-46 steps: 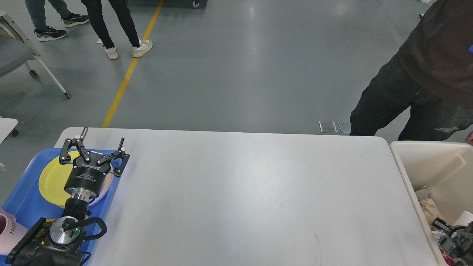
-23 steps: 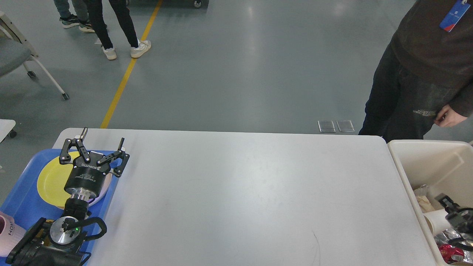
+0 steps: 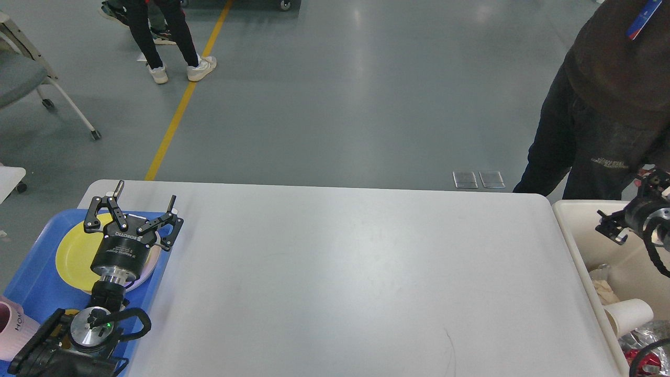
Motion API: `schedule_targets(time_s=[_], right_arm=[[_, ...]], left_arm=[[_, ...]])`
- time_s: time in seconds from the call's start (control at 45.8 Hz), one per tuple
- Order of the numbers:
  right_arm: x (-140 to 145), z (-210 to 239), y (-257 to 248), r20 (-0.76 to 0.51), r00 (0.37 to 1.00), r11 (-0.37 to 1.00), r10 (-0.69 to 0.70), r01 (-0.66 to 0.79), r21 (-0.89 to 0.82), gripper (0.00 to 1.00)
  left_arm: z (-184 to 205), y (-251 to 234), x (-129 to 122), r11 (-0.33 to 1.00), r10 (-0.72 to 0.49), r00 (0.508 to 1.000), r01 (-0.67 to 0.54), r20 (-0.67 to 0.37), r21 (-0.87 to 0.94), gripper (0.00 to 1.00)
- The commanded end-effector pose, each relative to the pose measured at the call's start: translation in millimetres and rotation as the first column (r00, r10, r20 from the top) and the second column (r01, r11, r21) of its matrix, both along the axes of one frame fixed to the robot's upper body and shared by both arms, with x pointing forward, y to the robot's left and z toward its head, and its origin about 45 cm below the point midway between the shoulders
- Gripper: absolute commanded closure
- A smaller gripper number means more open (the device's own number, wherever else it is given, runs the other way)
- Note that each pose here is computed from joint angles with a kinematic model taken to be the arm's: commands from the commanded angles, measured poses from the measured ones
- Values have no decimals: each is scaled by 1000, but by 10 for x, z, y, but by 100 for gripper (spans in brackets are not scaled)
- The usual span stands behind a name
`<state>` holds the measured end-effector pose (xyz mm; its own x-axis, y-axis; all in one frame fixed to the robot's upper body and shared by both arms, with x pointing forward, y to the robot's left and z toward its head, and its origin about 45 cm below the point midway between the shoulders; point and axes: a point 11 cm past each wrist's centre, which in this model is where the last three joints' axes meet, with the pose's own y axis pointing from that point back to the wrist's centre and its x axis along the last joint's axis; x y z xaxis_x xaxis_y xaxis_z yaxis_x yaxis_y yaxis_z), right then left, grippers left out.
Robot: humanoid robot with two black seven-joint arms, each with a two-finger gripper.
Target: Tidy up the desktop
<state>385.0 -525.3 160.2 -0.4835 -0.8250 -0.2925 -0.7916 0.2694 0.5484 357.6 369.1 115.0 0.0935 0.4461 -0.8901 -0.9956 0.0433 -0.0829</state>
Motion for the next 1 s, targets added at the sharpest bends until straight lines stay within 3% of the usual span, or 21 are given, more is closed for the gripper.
schedule_targets(time_s=[0.0,0.24,0.393,0.983], right_arm=[[-15,17,282,170,985,991,-1,-22,132,0],[-73,-114,919,409,910,982,64,-130,136,0],[-136,-242,1273,504,855,989,119,-149,19,0],[-273,-474,1566,521,849,989,92,-139,52,0]], left_arm=[[0,-1,0,1000,0,1000,0,0,0,3],[0,-1,0,1000,0,1000,0,0,0,3],[0,-1,0,1000,0,1000,0,0,0,3],[0,-1,0,1000,0,1000,0,0,0,3]])
